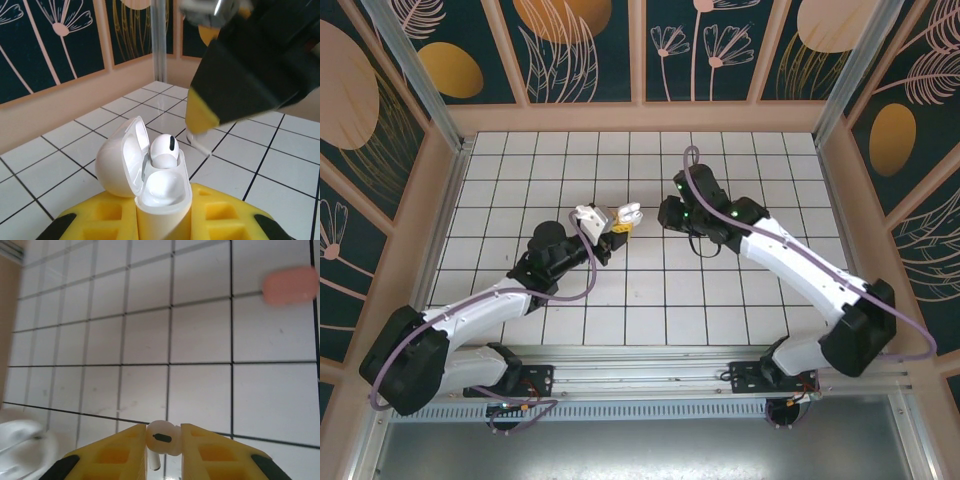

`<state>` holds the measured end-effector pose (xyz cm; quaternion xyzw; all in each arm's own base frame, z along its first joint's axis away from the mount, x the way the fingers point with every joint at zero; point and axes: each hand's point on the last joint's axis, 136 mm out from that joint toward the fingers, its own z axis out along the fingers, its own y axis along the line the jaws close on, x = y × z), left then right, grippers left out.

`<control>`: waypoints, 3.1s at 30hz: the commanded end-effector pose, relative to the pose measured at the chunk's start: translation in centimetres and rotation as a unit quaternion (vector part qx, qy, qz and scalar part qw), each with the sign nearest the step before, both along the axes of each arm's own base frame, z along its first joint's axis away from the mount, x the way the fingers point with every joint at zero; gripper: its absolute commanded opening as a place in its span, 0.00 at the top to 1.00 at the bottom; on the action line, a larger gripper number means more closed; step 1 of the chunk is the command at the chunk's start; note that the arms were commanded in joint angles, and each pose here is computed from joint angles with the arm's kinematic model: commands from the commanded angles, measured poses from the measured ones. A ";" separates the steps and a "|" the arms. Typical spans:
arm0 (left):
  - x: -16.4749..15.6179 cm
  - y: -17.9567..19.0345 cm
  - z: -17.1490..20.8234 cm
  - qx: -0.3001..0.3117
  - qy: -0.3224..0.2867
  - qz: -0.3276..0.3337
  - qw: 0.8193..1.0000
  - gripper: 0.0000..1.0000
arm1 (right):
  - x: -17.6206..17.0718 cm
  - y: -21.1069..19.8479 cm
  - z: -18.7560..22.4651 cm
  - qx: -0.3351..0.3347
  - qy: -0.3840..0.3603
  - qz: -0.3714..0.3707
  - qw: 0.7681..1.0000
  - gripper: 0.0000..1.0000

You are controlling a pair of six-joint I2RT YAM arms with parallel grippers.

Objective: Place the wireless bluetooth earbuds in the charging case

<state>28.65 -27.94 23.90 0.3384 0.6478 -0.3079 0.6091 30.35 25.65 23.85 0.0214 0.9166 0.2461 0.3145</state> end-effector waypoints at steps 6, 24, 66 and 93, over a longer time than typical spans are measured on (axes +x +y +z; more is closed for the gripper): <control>0.5 -1.0 2.1 -0.009 -0.021 -0.017 1.000 1.00 | -0.8 0.6 7.7 0.014 -0.143 0.010 0.990 0.80; 0.0 -1.1 3.5 -0.043 -0.017 -0.029 0.998 1.00 | -3.7 5.6 10.4 0.067 -0.226 0.103 0.966 0.81; -0.7 -0.9 5.3 -0.086 -0.012 -0.036 0.996 1.00 | -3.0 6.9 7.5 0.070 -0.245 0.104 0.961 0.81; -0.6 -0.5 6.0 -0.095 -0.019 -0.026 0.995 1.00 | -4.0 7.8 4.8 0.072 -0.228 0.137 0.961 0.76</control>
